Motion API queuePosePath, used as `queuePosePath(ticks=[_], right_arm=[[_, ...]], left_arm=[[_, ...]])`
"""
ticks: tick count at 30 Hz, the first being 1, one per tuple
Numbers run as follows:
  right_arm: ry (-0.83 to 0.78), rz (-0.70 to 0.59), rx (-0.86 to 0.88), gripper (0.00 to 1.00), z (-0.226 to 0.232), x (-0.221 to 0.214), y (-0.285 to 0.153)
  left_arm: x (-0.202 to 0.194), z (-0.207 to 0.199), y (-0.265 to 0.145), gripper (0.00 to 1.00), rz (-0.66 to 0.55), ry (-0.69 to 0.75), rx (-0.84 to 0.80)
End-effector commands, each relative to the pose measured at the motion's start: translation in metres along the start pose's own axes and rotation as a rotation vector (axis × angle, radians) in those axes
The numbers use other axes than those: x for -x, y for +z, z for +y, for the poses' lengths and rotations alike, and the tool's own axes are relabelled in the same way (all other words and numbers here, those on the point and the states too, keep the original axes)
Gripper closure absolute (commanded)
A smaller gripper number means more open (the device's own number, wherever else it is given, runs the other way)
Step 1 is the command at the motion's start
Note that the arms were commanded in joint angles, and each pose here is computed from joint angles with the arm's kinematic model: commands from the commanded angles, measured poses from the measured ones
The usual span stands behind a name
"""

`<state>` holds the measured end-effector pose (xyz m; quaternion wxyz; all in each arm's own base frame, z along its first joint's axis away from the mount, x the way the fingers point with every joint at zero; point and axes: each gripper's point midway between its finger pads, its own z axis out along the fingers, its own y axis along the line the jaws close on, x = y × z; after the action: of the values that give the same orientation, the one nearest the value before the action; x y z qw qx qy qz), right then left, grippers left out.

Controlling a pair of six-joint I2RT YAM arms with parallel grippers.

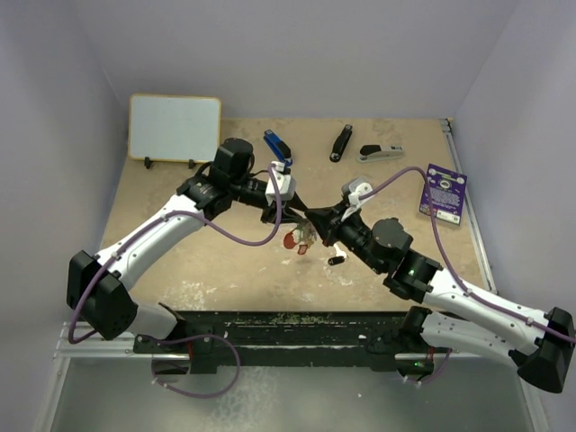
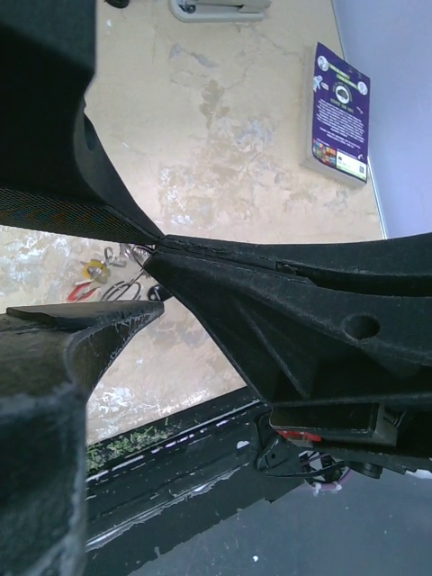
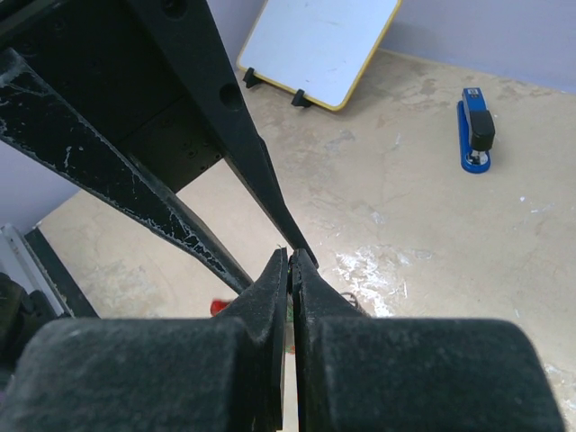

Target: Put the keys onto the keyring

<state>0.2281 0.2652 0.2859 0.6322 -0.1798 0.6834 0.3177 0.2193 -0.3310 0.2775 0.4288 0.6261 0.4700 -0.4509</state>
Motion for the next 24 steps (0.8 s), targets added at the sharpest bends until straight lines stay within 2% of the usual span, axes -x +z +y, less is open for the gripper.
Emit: queuePosePath(ticks=[1, 7, 17, 24], right_arm=[[0.035, -0.132, 0.031, 1.0, 0.011, 0.052, -0.005], [0.032, -0.132, 0.037, 1.0, 0.013, 0.054, -0.006], [0.032, -0.126, 0.039, 1.0, 0.014, 0.053, -0.006], [0.031, -0.118, 0.036, 1.0, 0.014, 0.049, -0.004]], left_arm=[[0.006, -0.008, 0.001, 0.65, -0.034, 0.063, -0.048], [-0.011, -0.007, 0.003, 0.65, -0.002, 0.032, -0.036], [-0.014, -0.005, 0.005, 0.66, 0.002, 0.019, -0.034], [-0.013, 0.0, -0.007, 0.66, 0.052, 0.04, -0.014]])
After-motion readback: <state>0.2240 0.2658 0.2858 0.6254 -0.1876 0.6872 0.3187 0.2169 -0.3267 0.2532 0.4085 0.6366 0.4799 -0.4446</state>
